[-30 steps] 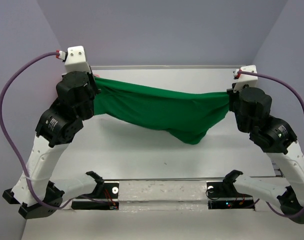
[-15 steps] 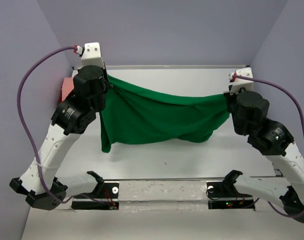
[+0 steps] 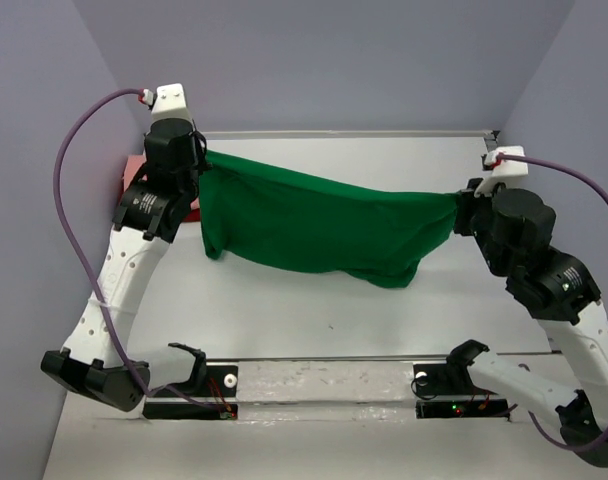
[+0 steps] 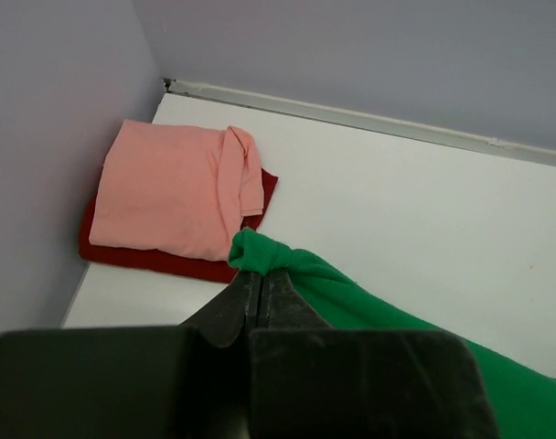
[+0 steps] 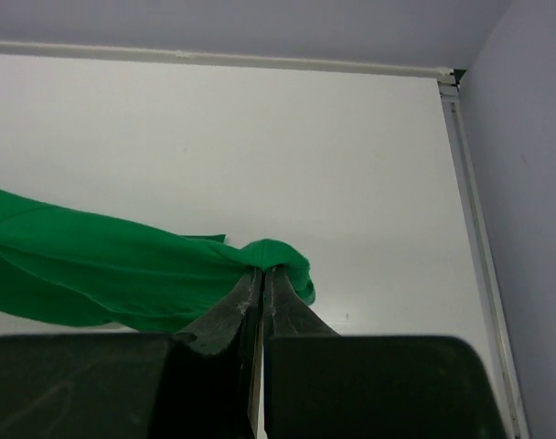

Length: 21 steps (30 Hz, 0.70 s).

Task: Fold and stack the t-shirts
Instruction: Flatten the tshirt out

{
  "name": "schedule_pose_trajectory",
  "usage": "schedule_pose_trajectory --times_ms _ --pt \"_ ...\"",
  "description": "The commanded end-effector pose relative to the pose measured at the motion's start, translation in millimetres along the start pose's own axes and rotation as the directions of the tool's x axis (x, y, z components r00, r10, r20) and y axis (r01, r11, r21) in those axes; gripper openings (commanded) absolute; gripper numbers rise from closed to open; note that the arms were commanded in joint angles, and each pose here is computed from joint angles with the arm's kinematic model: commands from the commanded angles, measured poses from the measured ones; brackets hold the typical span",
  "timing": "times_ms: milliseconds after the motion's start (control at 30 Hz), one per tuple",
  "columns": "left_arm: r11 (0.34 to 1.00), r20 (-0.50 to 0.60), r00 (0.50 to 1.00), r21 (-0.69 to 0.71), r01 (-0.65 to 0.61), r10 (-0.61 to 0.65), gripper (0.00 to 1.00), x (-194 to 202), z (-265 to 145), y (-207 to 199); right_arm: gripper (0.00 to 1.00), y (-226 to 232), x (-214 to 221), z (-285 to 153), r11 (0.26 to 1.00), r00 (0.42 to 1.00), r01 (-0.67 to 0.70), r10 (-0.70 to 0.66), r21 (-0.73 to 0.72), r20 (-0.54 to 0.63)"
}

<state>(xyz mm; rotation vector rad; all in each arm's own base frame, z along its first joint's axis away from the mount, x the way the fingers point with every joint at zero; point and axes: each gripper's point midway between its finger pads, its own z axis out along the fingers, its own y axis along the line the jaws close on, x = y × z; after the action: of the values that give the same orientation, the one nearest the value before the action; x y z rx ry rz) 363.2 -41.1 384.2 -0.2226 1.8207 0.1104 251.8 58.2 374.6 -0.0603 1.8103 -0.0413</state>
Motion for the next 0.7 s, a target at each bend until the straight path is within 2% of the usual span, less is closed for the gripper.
schedule_pose_trajectory --times_ms 0,33,67,100,233,400,433,500,567,633,667 --pt "0.998 0.115 0.991 0.006 0.068 -0.068 0.0 -31.3 -22.3 10.5 0.0 -27.5 -35.8 -18.1 0.984 0.983 -0.154 0.142 0.094 0.119" --pt "0.998 0.108 0.992 0.004 0.064 -0.065 0.0 -30.1 -22.4 10.8 0.0 -47.4 -39.8 -17.6 0.964 0.983 -0.153 0.126 0.219 0.133" --pt "0.998 0.109 0.992 0.003 0.065 -0.064 0.0 -31.4 -22.1 10.7 0.0 -57.9 -43.9 -19.2 0.949 0.984 -0.143 0.107 0.281 0.141" --pt "0.998 0.1 0.993 0.003 0.06 -0.06 0.0 -29.0 -19.0 8.9 0.0 -76.8 -49.4 -25.6 0.909 0.982 -0.158 0.102 0.387 0.162" --pt "0.998 0.107 0.992 0.004 0.067 -0.067 0.0 -31.1 -19.0 8.9 0.0 -105.2 -51.7 -33.6 0.823 0.979 -0.177 0.092 0.54 0.18" --pt "0.997 0.11 0.991 0.03 0.067 -0.07 0.0 -35.0 -19.2 3.6 0.0 -89.7 -49.4 -22.6 0.884 0.98 -0.148 0.071 0.443 0.185" --pt "0.997 0.113 0.991 0.035 0.068 -0.072 0.0 -36.2 -19.5 2.6 0.0 -72.5 -53.3 -16.8 0.931 0.98 -0.132 0.072 0.34 0.183" --pt "0.997 0.11 0.991 0.036 0.067 -0.071 0.0 -35.2 -18.6 2.3 0.0 -54.1 -70.0 -30.6 0.973 0.963 -0.161 0.118 0.164 0.242" --pt "0.997 0.108 0.992 0.039 0.067 -0.071 0.0 -34.8 -18.8 1.6 0.0 -47.2 -88.0 -41.4 0.98 0.943 -0.18 0.148 0.081 0.297" --pt "0.997 0.11 0.991 0.041 0.069 -0.073 0.0 -35.5 -19.3 1.4 0.0 -47.0 -113.2 -57.9 0.989 0.932 -0.143 0.123 0.033 0.34" --pt "0.997 0.109 0.991 0.044 0.067 -0.072 0.0 -34.8 -19.3 0.6 0.0 -33.9 -118.9 -52.2 0.993 0.938 -0.114 0.113 -0.017 0.328"
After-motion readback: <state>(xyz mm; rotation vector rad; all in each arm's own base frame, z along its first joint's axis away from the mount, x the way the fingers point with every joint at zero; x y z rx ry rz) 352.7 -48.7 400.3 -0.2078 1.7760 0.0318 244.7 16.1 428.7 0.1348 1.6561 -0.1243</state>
